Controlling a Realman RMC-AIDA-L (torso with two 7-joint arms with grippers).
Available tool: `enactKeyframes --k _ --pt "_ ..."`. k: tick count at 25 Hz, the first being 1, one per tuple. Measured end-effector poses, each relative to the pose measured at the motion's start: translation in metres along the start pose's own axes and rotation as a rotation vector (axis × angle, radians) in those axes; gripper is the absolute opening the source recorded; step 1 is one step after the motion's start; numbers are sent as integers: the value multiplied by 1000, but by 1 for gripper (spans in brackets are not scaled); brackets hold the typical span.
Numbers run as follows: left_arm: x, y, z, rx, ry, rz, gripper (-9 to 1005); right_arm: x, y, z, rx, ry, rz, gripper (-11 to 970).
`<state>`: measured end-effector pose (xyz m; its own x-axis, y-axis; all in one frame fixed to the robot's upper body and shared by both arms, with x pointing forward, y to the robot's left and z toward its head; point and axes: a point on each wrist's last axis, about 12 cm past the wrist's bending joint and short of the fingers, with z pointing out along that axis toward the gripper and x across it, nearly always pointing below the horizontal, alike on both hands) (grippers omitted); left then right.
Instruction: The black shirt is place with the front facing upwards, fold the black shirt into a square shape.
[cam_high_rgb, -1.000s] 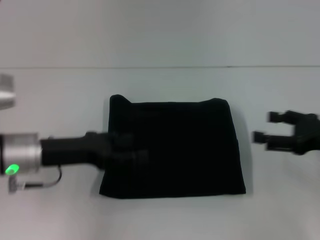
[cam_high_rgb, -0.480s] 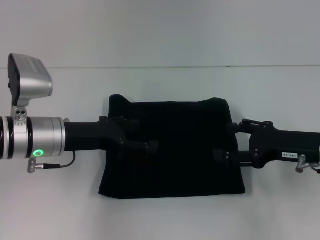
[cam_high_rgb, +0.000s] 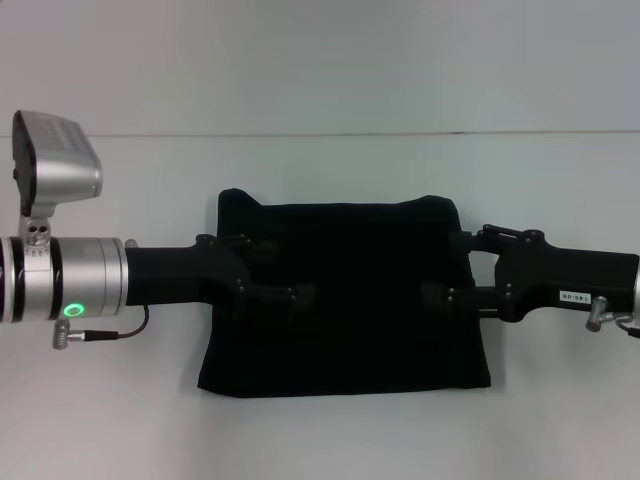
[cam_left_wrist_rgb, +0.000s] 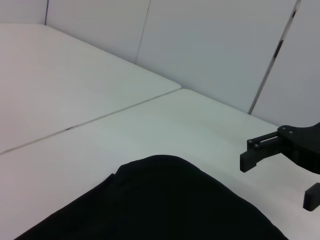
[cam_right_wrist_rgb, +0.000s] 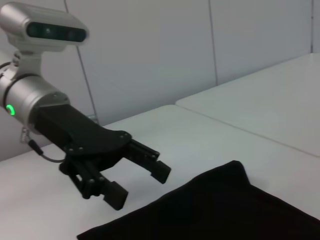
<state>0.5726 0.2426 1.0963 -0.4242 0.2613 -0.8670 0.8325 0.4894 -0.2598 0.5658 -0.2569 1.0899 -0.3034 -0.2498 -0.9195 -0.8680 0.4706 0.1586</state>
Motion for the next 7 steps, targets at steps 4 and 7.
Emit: enactKeyframes --k 4,7 --pt "1 -1 1 -1 -2 -2 934 1 -1 3 11 2 11 941" --pt "1 -1 1 1 -3 -2 934 1 -2 4 17 6 13 941"
